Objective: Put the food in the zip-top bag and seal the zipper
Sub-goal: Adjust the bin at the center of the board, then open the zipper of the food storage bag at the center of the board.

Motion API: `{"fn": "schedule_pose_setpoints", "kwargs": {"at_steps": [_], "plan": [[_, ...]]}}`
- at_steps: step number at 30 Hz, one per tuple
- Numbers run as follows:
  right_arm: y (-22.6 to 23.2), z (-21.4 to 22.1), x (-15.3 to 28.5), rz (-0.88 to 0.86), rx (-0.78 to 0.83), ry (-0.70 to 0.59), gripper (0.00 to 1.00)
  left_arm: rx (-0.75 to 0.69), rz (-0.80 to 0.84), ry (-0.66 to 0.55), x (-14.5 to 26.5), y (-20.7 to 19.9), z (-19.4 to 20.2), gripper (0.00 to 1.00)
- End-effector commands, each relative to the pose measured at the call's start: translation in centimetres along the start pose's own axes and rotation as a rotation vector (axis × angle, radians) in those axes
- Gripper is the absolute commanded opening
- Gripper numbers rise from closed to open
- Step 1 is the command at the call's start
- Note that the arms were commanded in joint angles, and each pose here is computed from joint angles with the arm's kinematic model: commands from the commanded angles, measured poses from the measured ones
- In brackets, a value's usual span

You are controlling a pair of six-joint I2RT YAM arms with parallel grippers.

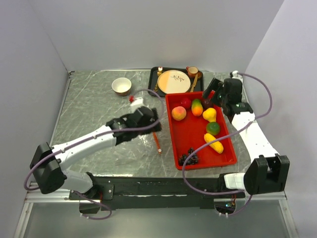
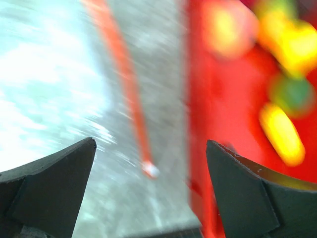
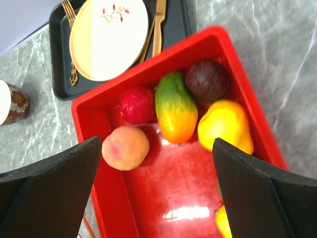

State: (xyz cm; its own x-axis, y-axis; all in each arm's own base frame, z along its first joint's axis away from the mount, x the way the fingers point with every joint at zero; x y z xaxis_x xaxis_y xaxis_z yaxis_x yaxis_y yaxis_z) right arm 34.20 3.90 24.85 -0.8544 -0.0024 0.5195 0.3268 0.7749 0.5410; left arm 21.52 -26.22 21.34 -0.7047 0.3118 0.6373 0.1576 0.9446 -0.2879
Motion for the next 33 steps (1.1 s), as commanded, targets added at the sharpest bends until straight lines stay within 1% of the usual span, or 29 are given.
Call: {"fn": "schedule_pose_setpoints", "kwargs": {"at_steps": [1, 3, 5, 7, 8, 9, 10, 11, 15, 19, 22, 23, 25, 27, 30, 31, 33], "plan": [[-0.1, 0.5, 2.2, -0.027, -0.079, -0.057, 1.00, 0.009, -0.236, -0.020, -1.5, 4.2, -0.7, 0.99], [0.0, 1.5, 2.4, -0.062, -0.079, -0.026, 1.00, -0.004, -0.248, -0.001, -2.9, 4.3, -0.9, 0.99], [-0.2, 2.2, 2.6, -0.060, -0.074, 0.004, 1.00, -0.004, -0.264, 0.018, -3.9, 4.2, -1.2, 0.99], [0.1, 2.9, 2.5, -0.065, -0.060, 0.034, 1.00, -0.031, -0.314, 0.077, -5.5, 4.4, -0.3, 0.99], [0.1, 3.2, 2.5, -0.061, -0.054, 0.049, 1.00, -0.033, -0.310, 0.076, -5.9, 3.8, -0.9, 0.99], [0.1, 3.4, 2.5, -0.061, -0.039, 0.057, 1.00, -0.047, -0.326, 0.112, -7.1, 3.7, -0.2, 0.99], [0.3, 4.0, 2.3, -0.074, -0.028, 0.088, 1.00, -0.044, -0.322, 0.114, -7.3, 3.2, -0.6, 0.99], [0.3, 4.2, 2.2, -0.068, -0.023, 0.101, 1.00, -0.053, -0.341, 0.132, -8.2, 3.2, -0.2, 0.99], [0.3, 5.1, 1.9, -0.075, -0.020, 0.131, 1.00, -0.043, -0.347, 0.155, -8.9, 2.5, -0.6, 0.99], [0.1, 5.5, 2.0, -0.084, -0.015, 0.146, 1.00, -0.041, -0.343, 0.144, -8.8, 2.4, -1.0, 0.95], [0.0, 5.7, 2.0, -0.083, -0.005, 0.155, 1.00, -0.050, -0.356, 0.164, -9.1, 2.5, -0.7, 0.91], [-0.1, 5.7, 2.0, -0.082, -0.001, 0.157, 1.00, -0.050, -0.357, 0.168, -9.4, 2.6, -0.6, 0.89], [0.0, 5.8, 2.0, -0.084, 0.000, 0.161, 1.00, -0.050, -0.350, 0.175, -9.6, 2.4, -0.3, 0.88], [0.0, 5.9, 2.0, -0.087, 0.002, 0.167, 1.00, -0.046, -0.350, 0.179, -10.0, 2.4, -0.2, 0.83], [0.0, 6.0, 2.1, -0.093, 0.001, 0.179, 1.00, -0.044, -0.344, 0.185, -10.6, 2.2, -0.2, 0.81], [0.0, 6.1, 2.0, -0.095, -0.001, 0.181, 1.00, -0.040, -0.340, 0.184, -10.7, 2.1, -0.4, 0.77], [0.0, 6.2, 2.1, -0.098, -0.001, 0.186, 1.00, -0.034, -0.334, 0.184, -11.0, 2.1, -0.4, 0.74]]}}
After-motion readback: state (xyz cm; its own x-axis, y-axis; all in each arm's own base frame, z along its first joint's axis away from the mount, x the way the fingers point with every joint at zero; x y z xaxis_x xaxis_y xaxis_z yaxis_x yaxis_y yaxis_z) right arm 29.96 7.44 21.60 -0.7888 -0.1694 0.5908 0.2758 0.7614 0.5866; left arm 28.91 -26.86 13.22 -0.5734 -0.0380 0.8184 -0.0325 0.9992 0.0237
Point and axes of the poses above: each gripper's point midway between its finger pads, its own x axis back along the fingers, its own y axis along the line the jaws close on, z = x × y, the point moved 6 cm from there along x, back along the fingers, and after that the axes turned 12 degrees about -x, right-handed, at the moved point
